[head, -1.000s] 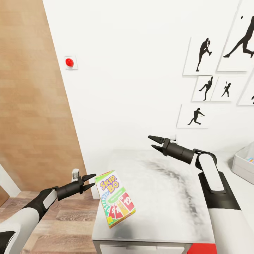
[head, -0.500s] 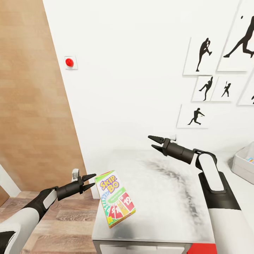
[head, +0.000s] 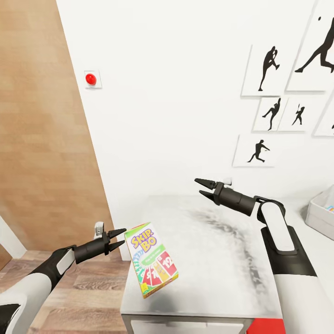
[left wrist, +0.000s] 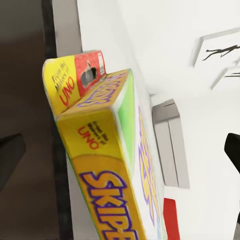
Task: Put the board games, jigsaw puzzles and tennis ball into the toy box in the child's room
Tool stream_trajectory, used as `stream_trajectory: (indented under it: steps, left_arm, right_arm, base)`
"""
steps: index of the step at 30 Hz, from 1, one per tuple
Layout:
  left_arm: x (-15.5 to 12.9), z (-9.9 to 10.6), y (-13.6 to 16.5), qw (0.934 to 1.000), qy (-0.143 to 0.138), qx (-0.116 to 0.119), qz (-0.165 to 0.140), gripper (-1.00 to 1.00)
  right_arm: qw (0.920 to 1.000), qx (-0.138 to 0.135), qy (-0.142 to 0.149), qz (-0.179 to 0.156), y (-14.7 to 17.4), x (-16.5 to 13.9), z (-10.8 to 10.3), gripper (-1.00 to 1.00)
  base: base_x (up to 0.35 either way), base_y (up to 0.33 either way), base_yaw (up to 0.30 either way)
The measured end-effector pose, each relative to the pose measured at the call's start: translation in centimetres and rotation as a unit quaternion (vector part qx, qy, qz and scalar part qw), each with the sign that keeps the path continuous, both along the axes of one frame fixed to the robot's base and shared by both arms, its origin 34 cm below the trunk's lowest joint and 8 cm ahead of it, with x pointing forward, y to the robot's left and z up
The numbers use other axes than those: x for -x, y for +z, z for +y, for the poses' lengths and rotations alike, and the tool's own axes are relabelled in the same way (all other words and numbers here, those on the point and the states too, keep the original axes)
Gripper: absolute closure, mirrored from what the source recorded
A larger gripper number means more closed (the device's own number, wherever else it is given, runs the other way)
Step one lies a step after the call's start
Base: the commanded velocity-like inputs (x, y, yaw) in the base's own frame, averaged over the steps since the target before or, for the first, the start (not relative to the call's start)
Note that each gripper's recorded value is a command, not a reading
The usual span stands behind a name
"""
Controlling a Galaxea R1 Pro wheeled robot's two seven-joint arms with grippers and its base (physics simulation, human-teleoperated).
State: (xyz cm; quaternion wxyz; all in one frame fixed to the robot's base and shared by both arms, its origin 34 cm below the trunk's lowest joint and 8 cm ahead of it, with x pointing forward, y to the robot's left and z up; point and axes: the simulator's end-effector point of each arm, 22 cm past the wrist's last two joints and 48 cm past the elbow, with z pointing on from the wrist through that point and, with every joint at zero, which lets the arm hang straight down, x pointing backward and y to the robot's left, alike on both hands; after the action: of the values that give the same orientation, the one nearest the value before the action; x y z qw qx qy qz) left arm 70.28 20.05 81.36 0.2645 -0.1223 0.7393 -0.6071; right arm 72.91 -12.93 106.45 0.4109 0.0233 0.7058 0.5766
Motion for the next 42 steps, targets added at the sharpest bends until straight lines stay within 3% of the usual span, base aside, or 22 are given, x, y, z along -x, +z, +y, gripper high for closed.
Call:
stream_trajectory:
  steps: [40,41,42]
  left_arm:
    - [0.00,0.06,-0.03,1.0000,0.000,-0.001,-0.001,-1.00]
    - [0.00,0.06,-0.03,1.0000,0.000,-0.001,-0.001,1.00]
    - [0.00,0.06,-0.03,1.0000,0.000,-0.001,-0.001,1.00]
  right_arm:
    - [1.0000,-0.001,0.000,-0.001,0.08,0.00,-0.05,-1.00]
    - [1.0000,-0.001,0.000,-0.001,0.08,0.00,-0.05,-1.00]
    - [1.0000,-0.001,0.000,-0.001,0.08,0.00,-0.05,-1.00]
  base:
    - [0.000,-0.038,0.000]
    - [0.000,0.000,0.000]
    - [0.000,0.000,0.000]
